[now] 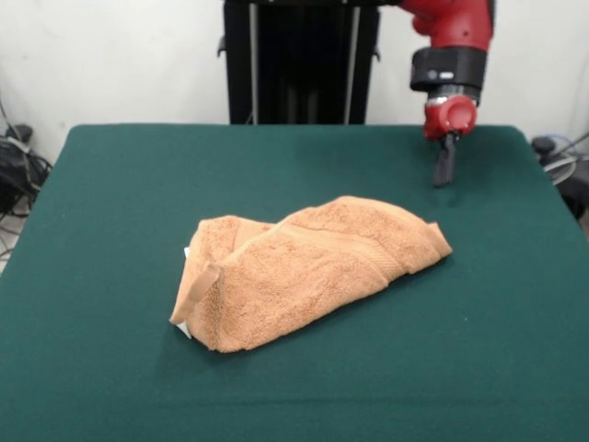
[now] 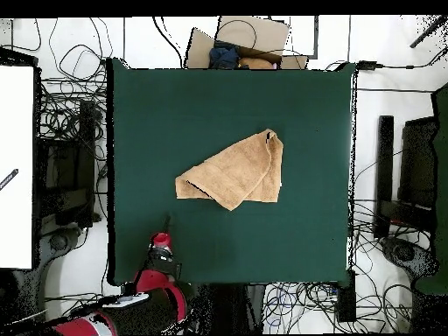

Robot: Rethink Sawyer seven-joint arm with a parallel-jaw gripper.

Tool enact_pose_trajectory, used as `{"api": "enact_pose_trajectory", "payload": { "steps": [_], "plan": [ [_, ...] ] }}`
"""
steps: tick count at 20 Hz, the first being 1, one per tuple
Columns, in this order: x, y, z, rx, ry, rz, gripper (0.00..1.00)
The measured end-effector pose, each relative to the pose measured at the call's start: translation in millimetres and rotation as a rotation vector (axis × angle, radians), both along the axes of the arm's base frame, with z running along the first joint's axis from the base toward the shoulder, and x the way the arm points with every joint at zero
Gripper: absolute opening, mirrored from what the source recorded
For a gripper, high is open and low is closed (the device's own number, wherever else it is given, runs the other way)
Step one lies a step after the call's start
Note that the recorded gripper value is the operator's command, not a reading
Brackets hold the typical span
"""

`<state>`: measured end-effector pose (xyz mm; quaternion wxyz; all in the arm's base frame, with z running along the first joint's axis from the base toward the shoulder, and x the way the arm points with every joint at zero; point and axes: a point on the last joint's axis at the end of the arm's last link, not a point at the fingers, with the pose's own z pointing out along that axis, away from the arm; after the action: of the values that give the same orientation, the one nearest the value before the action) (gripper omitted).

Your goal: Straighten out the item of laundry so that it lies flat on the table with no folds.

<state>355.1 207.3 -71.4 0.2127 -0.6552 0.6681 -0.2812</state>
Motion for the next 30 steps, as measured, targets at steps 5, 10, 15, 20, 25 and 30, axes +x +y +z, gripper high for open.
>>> {"api": "enact_pose_trajectory", "payload": {
  "steps": [5, 10, 15, 20, 25, 30],
  "plan": [
    [-0.3, -6, -3, 0.004, -0.048, 0.030, 1.00],
    [4.7, -11, -3, 0.008, -0.060, 0.019, 1.00],
    [22.9, -24, -1, 0.005, -0.039, -0.048, 1.00],
    [45.4, -40, 1, 0.001, 0.003, -0.115, 1.00],
    [60.9, -48, 0, 0.010, 0.004, -0.121, 1.00],
    [67.2, -52, 0, 0.013, -0.001, -0.117, 1.00]
  ]
}}
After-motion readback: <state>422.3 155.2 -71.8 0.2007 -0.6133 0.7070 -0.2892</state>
